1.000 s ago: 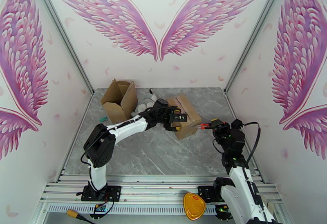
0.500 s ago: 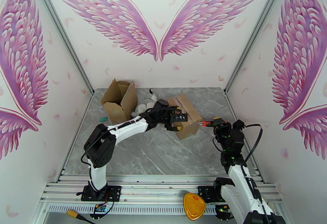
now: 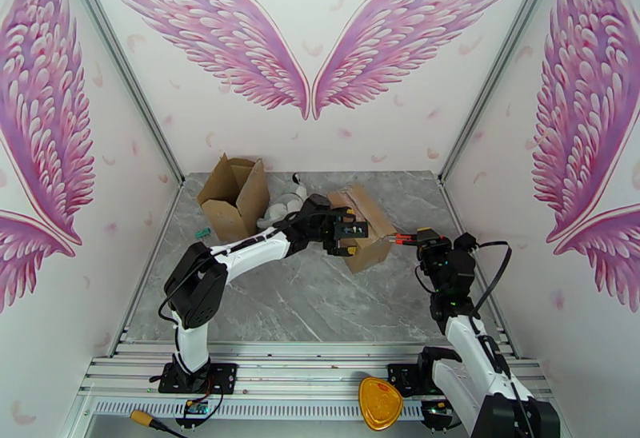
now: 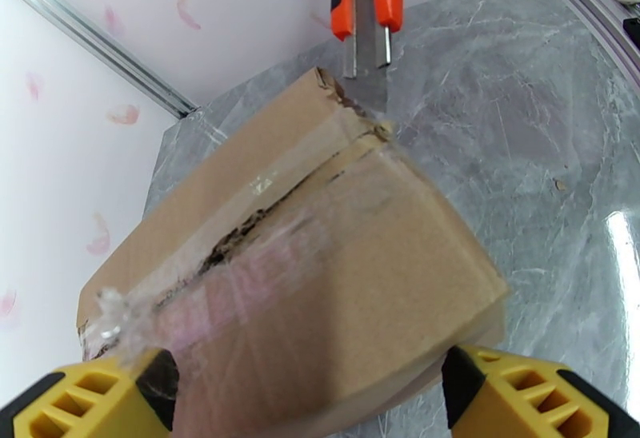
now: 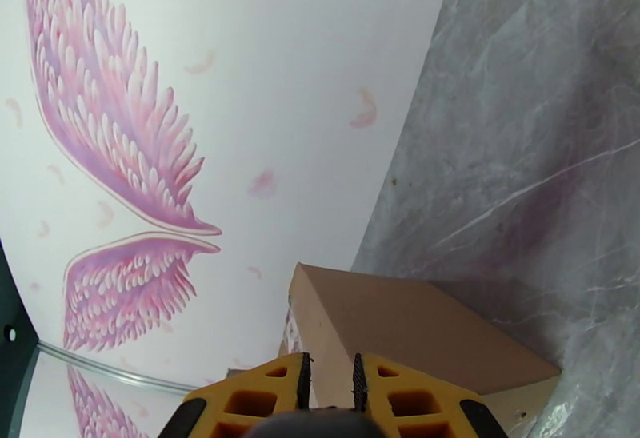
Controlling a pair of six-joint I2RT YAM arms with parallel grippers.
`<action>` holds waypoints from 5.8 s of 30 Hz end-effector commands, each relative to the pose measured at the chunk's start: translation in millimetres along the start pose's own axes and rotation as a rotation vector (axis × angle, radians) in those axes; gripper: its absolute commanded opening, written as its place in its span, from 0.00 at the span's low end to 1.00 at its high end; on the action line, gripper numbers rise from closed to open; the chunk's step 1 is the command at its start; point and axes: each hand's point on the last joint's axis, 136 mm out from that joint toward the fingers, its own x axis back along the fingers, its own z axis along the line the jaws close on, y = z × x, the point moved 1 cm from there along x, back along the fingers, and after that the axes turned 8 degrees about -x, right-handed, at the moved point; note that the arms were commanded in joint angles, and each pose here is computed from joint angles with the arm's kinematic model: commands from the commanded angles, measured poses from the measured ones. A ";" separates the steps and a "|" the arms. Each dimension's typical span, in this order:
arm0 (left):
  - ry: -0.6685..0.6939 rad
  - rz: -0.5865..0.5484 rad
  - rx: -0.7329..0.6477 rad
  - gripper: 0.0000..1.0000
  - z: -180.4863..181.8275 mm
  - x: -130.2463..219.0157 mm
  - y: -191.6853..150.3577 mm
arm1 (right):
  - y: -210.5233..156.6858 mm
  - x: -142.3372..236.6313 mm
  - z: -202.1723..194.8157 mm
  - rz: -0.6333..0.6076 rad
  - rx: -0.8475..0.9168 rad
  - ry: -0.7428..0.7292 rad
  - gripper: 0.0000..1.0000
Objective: Unpack the express box
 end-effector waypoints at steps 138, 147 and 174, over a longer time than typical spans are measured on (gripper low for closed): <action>-0.019 -0.095 -0.046 0.94 11.4 -18.9 34.2 | -81.1 -27.8 11.1 0.485 -0.037 -0.057 0.00; -0.039 -0.034 -0.041 0.93 24.9 -22.0 -3.3 | -106.9 -18.3 8.2 0.647 -0.040 -0.066 0.00; -0.011 0.028 -0.095 0.94 57.0 -9.5 -46.5 | -130.6 -7.1 12.8 1.081 -0.064 -0.068 0.00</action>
